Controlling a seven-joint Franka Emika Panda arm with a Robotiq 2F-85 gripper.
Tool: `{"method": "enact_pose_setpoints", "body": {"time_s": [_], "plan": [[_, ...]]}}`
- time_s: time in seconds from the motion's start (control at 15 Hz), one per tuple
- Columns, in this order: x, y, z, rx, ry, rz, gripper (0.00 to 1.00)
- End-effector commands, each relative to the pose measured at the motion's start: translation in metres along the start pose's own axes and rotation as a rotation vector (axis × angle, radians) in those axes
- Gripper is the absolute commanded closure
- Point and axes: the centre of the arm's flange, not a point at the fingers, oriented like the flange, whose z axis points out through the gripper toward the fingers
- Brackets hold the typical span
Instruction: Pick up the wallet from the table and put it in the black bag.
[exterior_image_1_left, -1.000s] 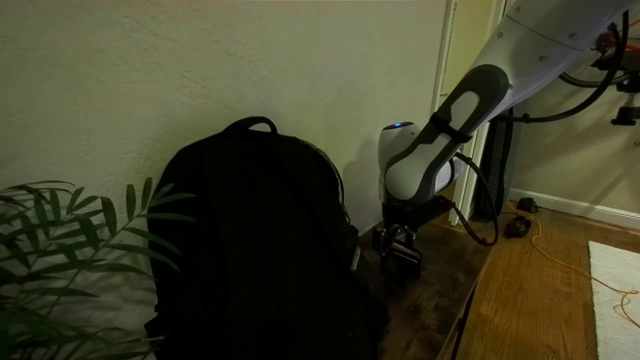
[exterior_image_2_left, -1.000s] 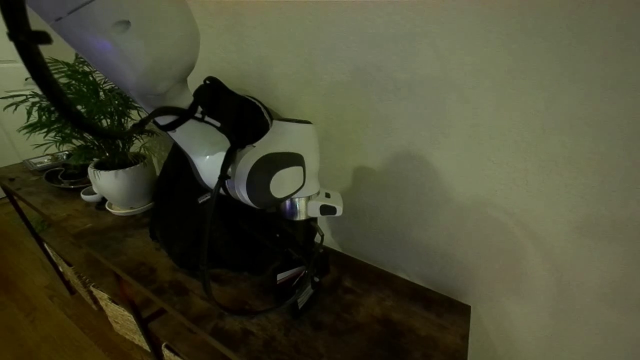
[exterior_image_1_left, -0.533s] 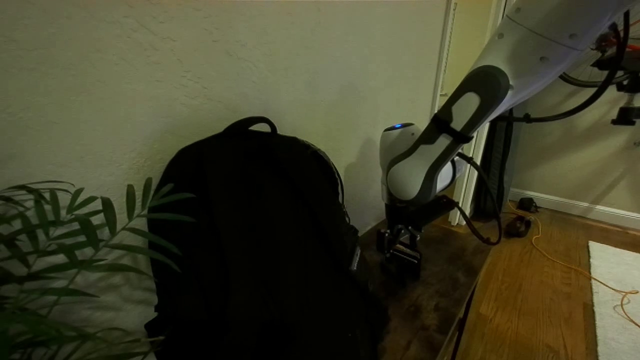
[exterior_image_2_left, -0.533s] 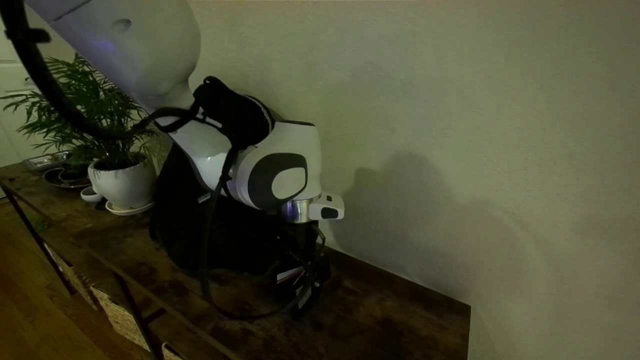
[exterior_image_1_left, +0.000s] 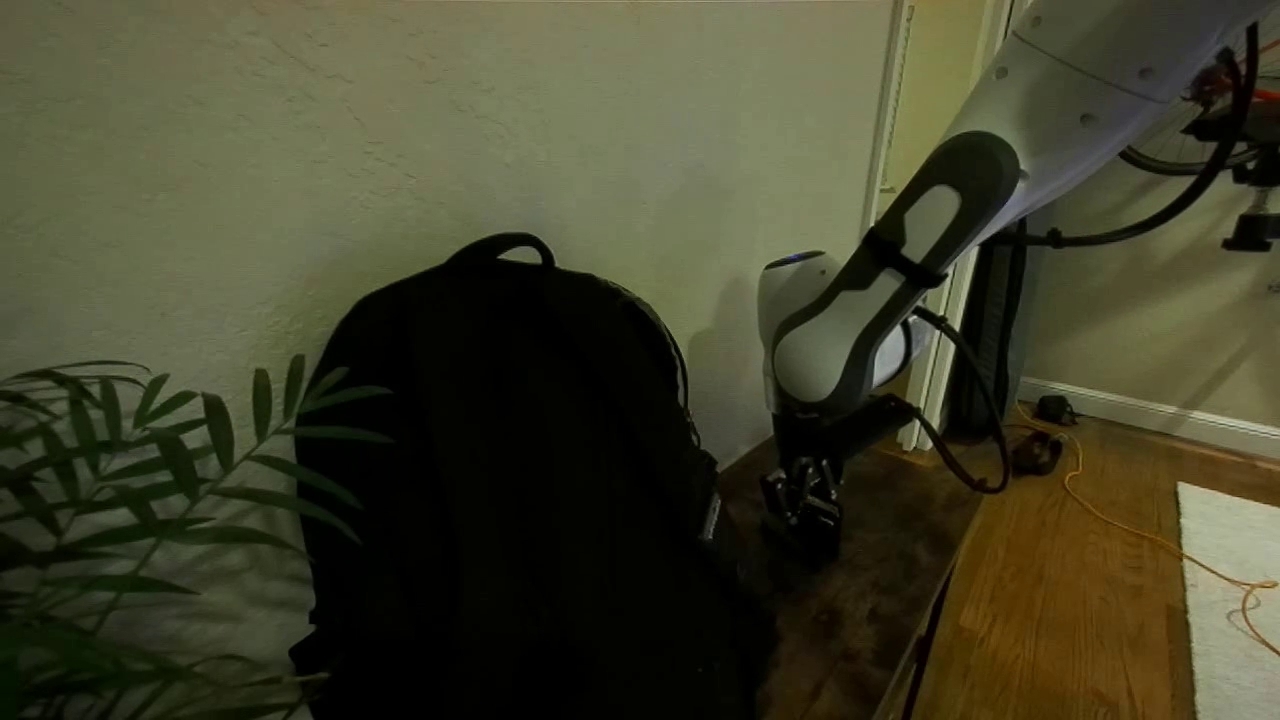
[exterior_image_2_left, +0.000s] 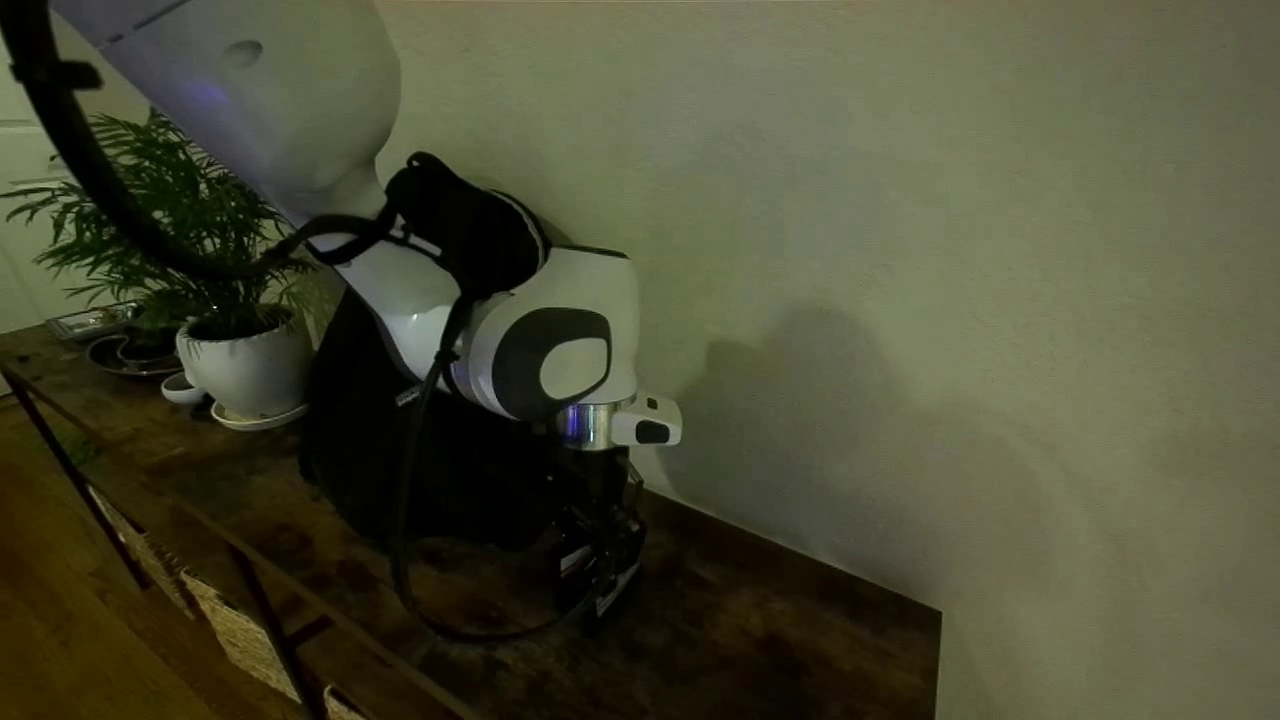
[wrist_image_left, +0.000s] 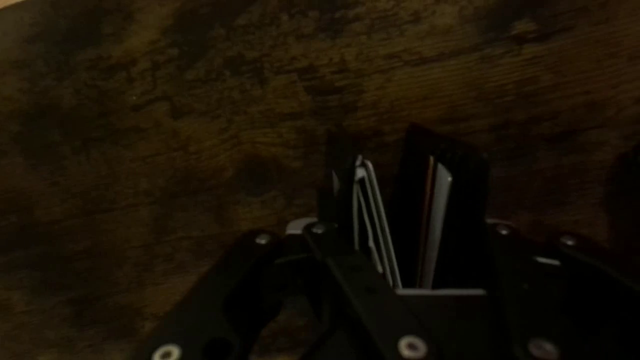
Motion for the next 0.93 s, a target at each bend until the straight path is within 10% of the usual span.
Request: {"method": "enact_pose_setpoints", "body": {"time_s": [0.0,0.27,0.87], "plan": [[-0.009,0.001,-0.006,0.028,0.003,-0.047,0.74],[-0.011,0.001,-0.005,0.031,0.003,-0.069,0.95],[-0.016,0.013,-0.017,0.067,-0.02,-0.153,0.92]]}}
